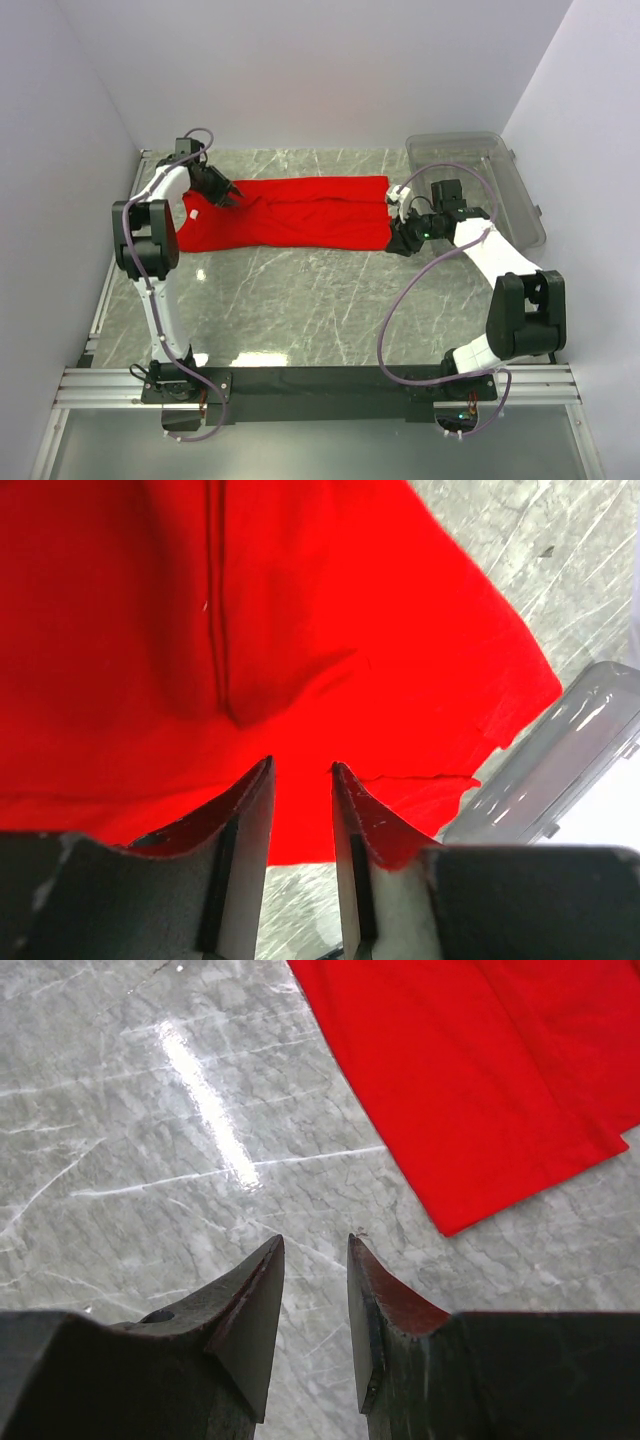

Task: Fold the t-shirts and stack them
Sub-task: Fold the tshirt

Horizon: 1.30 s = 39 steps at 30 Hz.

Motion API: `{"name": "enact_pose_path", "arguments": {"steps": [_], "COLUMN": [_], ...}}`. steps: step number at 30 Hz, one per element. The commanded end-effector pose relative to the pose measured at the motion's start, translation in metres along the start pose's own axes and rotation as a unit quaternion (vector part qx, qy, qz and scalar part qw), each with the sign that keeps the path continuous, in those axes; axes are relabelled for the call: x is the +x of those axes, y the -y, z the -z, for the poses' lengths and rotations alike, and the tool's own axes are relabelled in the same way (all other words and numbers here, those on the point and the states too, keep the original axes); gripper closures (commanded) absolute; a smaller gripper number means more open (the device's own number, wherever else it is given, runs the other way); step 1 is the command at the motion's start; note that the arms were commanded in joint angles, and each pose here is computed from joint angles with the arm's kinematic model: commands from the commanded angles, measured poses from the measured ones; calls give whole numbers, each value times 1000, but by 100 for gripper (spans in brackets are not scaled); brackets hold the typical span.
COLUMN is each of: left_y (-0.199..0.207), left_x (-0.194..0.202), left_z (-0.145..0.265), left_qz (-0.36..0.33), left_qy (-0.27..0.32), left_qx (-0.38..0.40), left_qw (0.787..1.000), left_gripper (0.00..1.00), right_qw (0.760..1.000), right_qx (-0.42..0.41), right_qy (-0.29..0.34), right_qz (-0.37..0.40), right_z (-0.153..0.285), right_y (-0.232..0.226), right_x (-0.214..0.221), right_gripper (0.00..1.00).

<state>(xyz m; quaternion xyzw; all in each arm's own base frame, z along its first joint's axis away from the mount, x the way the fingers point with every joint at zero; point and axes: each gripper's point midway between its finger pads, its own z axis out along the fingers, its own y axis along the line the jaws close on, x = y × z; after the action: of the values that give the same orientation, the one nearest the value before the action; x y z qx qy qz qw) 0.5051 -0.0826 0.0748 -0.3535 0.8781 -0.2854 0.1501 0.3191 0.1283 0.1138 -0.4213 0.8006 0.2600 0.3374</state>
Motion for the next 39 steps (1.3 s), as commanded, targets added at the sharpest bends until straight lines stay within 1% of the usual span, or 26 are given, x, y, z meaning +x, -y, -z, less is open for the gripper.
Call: {"name": "enact_pose_path", "arguments": {"steps": [1, 13, 34, 37, 39], "left_y": [11, -1, -20, -19, -16], "left_x": [-4, -1, -2, -5, -8], "left_z": [18, -2, -23, -25, -25], "left_qz": [-31, -16, -1, 0, 0], "left_qy": [35, 26, 17, 19, 22], "left_qx": [8, -11, -45, -45, -42], "left_qw": [999, 999, 999, 999, 999], "left_gripper": [65, 64, 64, 66, 70], "right_qw": [1000, 1000, 1000, 1000, 1000], "right_qx": [-7, -3, 0, 0, -1], "right_qy": [19, 19, 20, 21, 21], "right_qz": [4, 6, 9, 10, 10], "right_z": [0, 2, 2, 3, 3], "right_y": [3, 1, 4, 4, 4], "right_x": [-13, -10, -13, -14, -14], "right_gripper": [61, 61, 61, 61, 61]}}
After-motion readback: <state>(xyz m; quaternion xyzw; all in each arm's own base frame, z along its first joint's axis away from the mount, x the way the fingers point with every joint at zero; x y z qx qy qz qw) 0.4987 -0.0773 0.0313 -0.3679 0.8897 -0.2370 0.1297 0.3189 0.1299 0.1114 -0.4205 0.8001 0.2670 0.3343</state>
